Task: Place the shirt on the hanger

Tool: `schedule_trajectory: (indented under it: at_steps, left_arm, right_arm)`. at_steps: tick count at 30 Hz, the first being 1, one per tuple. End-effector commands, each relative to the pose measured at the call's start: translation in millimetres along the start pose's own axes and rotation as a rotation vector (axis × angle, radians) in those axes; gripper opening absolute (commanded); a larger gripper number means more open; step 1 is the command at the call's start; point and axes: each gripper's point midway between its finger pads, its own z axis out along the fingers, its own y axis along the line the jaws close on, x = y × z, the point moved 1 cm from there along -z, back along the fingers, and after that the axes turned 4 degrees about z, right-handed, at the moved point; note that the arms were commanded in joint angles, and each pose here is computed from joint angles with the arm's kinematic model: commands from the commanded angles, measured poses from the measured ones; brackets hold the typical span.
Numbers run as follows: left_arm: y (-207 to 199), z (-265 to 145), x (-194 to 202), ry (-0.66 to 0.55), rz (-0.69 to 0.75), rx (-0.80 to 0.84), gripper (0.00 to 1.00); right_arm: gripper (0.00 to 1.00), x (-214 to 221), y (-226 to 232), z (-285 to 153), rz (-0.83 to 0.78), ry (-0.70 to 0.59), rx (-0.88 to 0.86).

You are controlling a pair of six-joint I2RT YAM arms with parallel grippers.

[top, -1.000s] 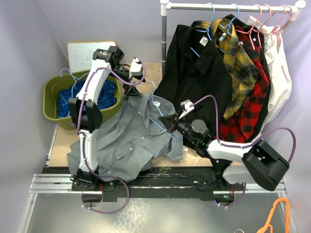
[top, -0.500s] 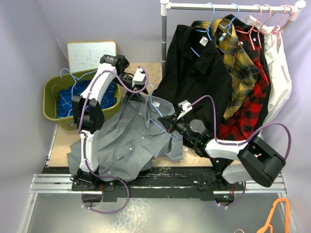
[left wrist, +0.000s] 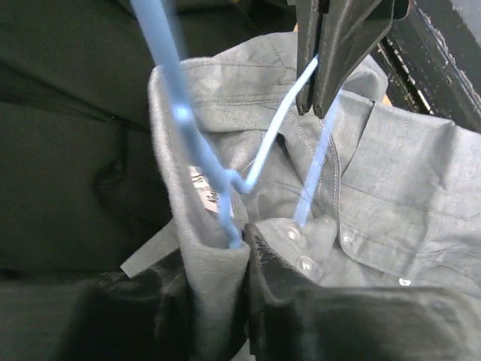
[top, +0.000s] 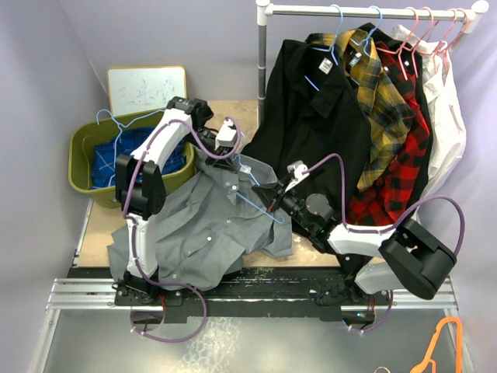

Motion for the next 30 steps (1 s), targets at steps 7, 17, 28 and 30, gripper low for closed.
schedule_trajectory:
  at_steps: [7,17,28,30]
  left_arm:
    - [-37.6,-17.0,-100.5,-0.152,0.087,-0.046,0.00]
    - [-72.2,-38.1,-178.6,-0.179,0.020,-0.130,0.00]
    - [-47.3,-74.9,-206.4,-0.143,-0.116,-0.423,0.00]
    - [-50.6,-76.6,-207.6,-0.148,-0.113,-0.419,0.00]
  right_arm:
    - [0.00,-53.8,30.0,-6.9,-0.010,-0.200,-0.120]
    - [1.00,-134.0,38.7,-59.5,0.010,-0.317,0.024]
    - [0.87,-126.6,40.9,-130.8,0.150,-0.142,0.116]
    - [0.81,-121.0,39.2,-126.6,0.179,-0.143,0.114]
